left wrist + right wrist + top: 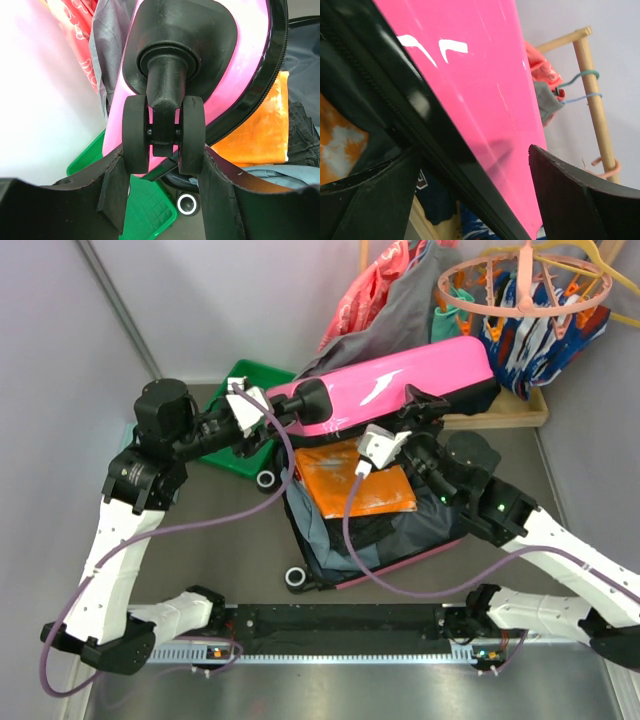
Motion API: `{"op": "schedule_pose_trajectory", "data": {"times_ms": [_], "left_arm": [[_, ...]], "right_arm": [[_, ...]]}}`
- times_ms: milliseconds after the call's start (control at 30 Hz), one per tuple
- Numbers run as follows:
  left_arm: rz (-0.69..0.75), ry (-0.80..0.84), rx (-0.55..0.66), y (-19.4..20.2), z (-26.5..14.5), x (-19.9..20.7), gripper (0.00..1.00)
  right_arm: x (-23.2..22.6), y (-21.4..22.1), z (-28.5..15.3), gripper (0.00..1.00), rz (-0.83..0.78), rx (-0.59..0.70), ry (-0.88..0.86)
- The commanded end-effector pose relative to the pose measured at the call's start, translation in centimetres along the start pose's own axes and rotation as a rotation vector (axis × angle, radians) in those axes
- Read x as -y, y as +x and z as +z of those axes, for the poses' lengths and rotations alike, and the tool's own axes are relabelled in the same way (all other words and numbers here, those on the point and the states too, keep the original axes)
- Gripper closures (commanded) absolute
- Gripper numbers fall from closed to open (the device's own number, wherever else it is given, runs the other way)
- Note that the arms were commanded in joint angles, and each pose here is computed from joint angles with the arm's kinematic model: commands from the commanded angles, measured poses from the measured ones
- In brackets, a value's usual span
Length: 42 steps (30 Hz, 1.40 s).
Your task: Open, take out, and arrange the luggage
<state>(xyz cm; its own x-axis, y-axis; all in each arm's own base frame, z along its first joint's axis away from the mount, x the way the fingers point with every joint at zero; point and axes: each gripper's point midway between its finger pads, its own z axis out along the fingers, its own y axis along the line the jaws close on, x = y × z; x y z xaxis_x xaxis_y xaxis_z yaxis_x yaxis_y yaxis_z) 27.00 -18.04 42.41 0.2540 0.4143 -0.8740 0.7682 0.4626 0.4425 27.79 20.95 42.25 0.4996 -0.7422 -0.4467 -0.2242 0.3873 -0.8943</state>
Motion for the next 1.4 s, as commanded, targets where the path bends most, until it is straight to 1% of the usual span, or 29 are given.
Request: {"op": "schedule_pose_trajectory", "data": {"times_ms": [0, 33, 67, 100, 133, 167, 233, 267, 300, 400, 467, 567, 600, 633, 733, 833, 867, 900, 967, 1000, 1033, 1067, 1133, 1200, 1300, 1367], "left_arm": [[0.020, -0.101, 0.038, -1.7, -0.2, -2.6, 1.00], [0.017, -0.095, 0.045, -1.9, -0.2, -2.5, 1.00], [0.015, -0.096, 0.049, -2.1, -0.3, -2.5, 1.00], [0.012, -0.092, 0.052, -2.1, -0.3, -2.4, 1.00], [0.010, -0.096, 0.052, -2.2, -0.5, -2.4, 1.00], [0.009, -0.099, 0.051, -2.1, -0.5, -2.4, 1.00], [-0.003, -0.109, 0.042, -1.8, -0.6, -2.4, 1.00], [-0.006, -0.119, 0.039, -1.8, -0.6, -2.6, 1.00], [-0.009, -0.131, 0.040, -1.7, -0.5, -2.8, 1.00], [-0.029, -0.195, 0.025, -1.3, -0.5, -4.0, 1.00], [-0.046, -0.264, 0.020, -1.1, -0.4, -5.5, 1.00], [-0.066, -0.296, 0.019, -1.1, 0.2, -7.1, 1.00], [-0.070, -0.304, 0.035, -1.7, 0.0, -7.5, 1.00], [-0.096, -0.299, 0.034, -1.4, 0.6, -7.8, 1.00], [-0.114, -0.281, 0.071, -2.3, 0.9, -8.3, 1.00], [-0.140, -0.256, 0.099, -2.9, 1.2, -8.4, 1.00], [-0.149, -0.242, 0.107, -3.2, 1.2, -8.3, 1.00], [-0.158, -0.215, 0.122, -3.4, 1.3, -8.0, 1.00], [-0.202, -0.173, 0.144, -3.8, 1.4, -7.5, 1.00], [-0.233, -0.128, 0.161, -3.9, 1.7, -6.9, 1.00], [-0.245, -0.129, 0.167, -4.0, 1.6, -7.0, 1.00], [-0.259, -0.132, 0.171, -3.8, 1.7, -7.1, 1.00], [-0.294, -0.174, 0.181, -3.4, 2.1, -8.4, 1.00], [-0.312, -0.191, 0.165, -2.1, 2.9, -9.0, 1.00], [-0.301, -0.213, 0.148, -0.4, 4.1, -9.9, 1.00], [-0.312, -0.241, 0.143, 0.4, 4.5, -11.0, 1.00]], "right_arm": [[4.7, 1.5, 1.2, 0.17, -0.011, -0.091, 0.192], [4.5, 1.7, 1.8, 0.19, -0.022, -0.107, 0.183], [5.1, 1.8, 2.3, 0.27, -0.037, -0.117, 0.204], [5.4, 2.2, 3.1, 0.34, -0.041, -0.155, 0.230], [6.0, 2.3, 3.3, 0.43, -0.038, -0.165, 0.257], [7.1, 2.1, 3.4, 0.62, -0.008, -0.157, 0.307], [8.1, 1.7, 3.7, 0.80, 0.027, -0.143, 0.340], [8.2, 1.5, 3.9, 0.93, 0.045, -0.133, 0.343], [8.9, 1.0, 3.9, 0.99, 0.058, -0.117, 0.361], [10.1, 0.7, 3.9, 1.00, 0.097, -0.113, 0.411], [10.4, 0.7, 4.0, 1.00, 0.114, -0.117, 0.423], [11.6, 0.6, 3.4, 1.00, 0.164, -0.113, 0.482], [12.1, 0.7, 2.9, 1.00, 0.180, -0.121, 0.507], [12.3, 0.6, 2.7, 1.00, 0.193, -0.121, 0.527], [13.1, -0.3, 1.6, 1.00, 0.221, -0.125, 0.560], [13.1, -2.4, 0.2, 1.00, 0.190, -0.124, 0.568], [13.0, -3.0, -0.1, 1.00, 0.146, -0.128, 0.562], [12.3, -4.3, -0.2, 1.00, 0.134, -0.114, 0.526], [11.4, -4.8, 0.1, 1.00, 0.091, -0.149, 0.442], [11.0, -5.5, 0.1, 1.00, 0.097, -0.148, 0.416], [10.3, -5.7, 0.9, 1.00, 0.088, -0.167, 0.388], [11.0, -5.9, 0.7, 1.00, 0.096, -0.174, 0.393], [10.9, -6.1, 0.9, 1.00, 0.069, -0.191, 0.385], [11.7, -6.5, 0.8, 1.00, 0.074, -0.172, 0.406], [12.8, -7.4, 1.2, 1.00, 0.073, -0.145, 0.417], [12.5, -8.1, 2.4, 1.00, 0.052, -0.127, 0.384]]}}
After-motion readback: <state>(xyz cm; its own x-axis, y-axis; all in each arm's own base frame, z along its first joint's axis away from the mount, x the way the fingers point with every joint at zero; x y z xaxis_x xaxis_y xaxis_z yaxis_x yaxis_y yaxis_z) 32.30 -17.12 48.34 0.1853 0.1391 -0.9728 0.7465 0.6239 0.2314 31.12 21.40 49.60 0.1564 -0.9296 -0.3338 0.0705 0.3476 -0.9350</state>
